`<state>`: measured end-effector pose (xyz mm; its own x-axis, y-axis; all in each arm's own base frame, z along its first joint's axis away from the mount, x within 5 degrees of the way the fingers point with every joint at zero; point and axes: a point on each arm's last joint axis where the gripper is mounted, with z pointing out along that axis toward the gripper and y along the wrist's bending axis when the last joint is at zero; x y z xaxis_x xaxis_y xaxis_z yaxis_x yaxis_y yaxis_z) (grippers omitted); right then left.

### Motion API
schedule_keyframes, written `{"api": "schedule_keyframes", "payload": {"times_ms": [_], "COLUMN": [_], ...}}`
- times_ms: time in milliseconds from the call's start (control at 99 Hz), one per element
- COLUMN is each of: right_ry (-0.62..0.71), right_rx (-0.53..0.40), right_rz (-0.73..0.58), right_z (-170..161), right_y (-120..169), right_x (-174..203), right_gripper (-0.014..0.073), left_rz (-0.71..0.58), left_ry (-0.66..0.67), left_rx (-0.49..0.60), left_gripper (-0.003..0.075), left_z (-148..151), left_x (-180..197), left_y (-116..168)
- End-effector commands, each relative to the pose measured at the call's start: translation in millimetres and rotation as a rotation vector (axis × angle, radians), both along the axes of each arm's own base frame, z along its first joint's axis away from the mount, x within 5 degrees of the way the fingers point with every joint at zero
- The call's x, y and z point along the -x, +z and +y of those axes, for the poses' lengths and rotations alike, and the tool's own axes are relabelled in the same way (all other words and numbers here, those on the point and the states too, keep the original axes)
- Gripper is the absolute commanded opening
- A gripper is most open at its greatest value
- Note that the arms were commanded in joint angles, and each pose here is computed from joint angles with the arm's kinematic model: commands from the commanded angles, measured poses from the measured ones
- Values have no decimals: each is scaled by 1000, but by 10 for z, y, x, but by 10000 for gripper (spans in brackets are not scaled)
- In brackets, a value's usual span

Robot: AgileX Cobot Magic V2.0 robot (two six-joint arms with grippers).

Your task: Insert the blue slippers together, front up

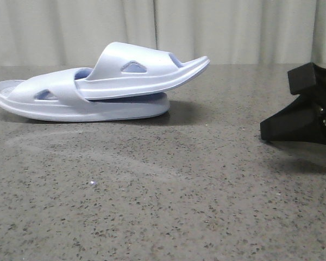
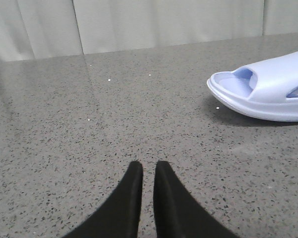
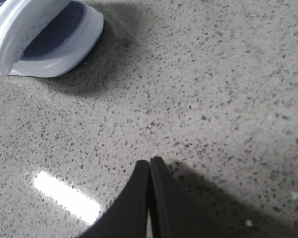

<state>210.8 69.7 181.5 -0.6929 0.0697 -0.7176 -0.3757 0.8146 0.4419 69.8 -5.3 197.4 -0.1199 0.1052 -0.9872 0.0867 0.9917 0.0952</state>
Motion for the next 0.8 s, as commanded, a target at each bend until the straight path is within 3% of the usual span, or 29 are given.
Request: {"api": "schedule_keyframes", "payload": {"times_ms": [0,192,424,525,788], "right_ry": [-73,-164,-358,-368,-469], "right_rx": [128,220,310,360,321], "right_rz": [100,50,-235,-338,-571], "right_z": [-105,-219,-417,-474,-620], "right_y": [-225,-106,626,808,1241], "right_x": [31,26,28,138,532], "right_gripper": [-78,-78,-78,-78,-78], "left_rz": [-50,-50,-50,-50,-50], "left_ry": [7,7,7,7,7], "left_rx": [25,25,25,25,25], "left_gripper": [15,15,15,15,15], "left_z": [3,3,3,3,3], "left_x": [-12,-12,-12,-12,-12], "left_y": [28,28,28,28,28]}}
